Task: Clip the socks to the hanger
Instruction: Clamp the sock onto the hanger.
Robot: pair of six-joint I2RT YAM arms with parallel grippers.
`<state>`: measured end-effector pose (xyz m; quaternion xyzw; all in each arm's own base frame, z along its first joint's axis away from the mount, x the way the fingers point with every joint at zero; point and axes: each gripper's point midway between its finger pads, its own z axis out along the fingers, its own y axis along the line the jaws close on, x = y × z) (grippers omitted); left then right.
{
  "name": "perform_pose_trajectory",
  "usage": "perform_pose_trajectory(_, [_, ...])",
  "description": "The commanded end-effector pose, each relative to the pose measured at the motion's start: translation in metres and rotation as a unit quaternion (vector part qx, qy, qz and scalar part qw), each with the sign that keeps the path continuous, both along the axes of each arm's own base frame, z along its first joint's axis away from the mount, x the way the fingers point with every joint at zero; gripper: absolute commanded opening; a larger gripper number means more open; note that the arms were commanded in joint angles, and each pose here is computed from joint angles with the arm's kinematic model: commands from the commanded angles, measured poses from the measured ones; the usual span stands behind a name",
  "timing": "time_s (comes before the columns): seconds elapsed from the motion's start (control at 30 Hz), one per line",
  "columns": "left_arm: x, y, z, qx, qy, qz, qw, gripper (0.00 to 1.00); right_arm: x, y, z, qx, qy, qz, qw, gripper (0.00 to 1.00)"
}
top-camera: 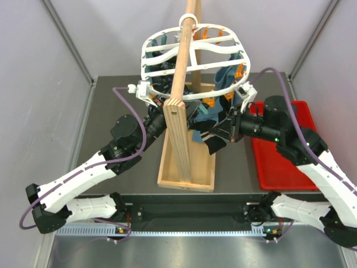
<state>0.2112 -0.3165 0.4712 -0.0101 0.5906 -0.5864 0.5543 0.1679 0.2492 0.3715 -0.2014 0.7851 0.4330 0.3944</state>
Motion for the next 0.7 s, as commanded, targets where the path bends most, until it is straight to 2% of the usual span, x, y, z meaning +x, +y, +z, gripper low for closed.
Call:
perform_pose_trajectory(0.0, [-0.029,-0.02,-0.039,0.062,0.022,-0.08,0.995,0.0,0.019,-0.012,0.047,0.078,-0.073,-0.076,0.991,0.0])
perform_pose_trajectory(0.13, [-0.029,-0.02,-0.038,0.062,0.02,-0.08,0.995,0.0,0.011,-0.026,0.037,0.071,-0.071,-0.096,0.99,0.0])
perform_pose_trajectory(0.3, [-0.032,-0.025,-0.037,0.062,0.014,-0.094,0.994,0.0,0.012,-0.033,0.025,0.02,-0.043,-0.126,0.991,0.0])
perform_pose_trajectory(0.67, [-0.044,-0.032,-0.034,0.069,-0.004,-0.13,0.989,0.0,0.021,-0.011,0.034,-0.01,-0.035,-0.164,0.986,0.0])
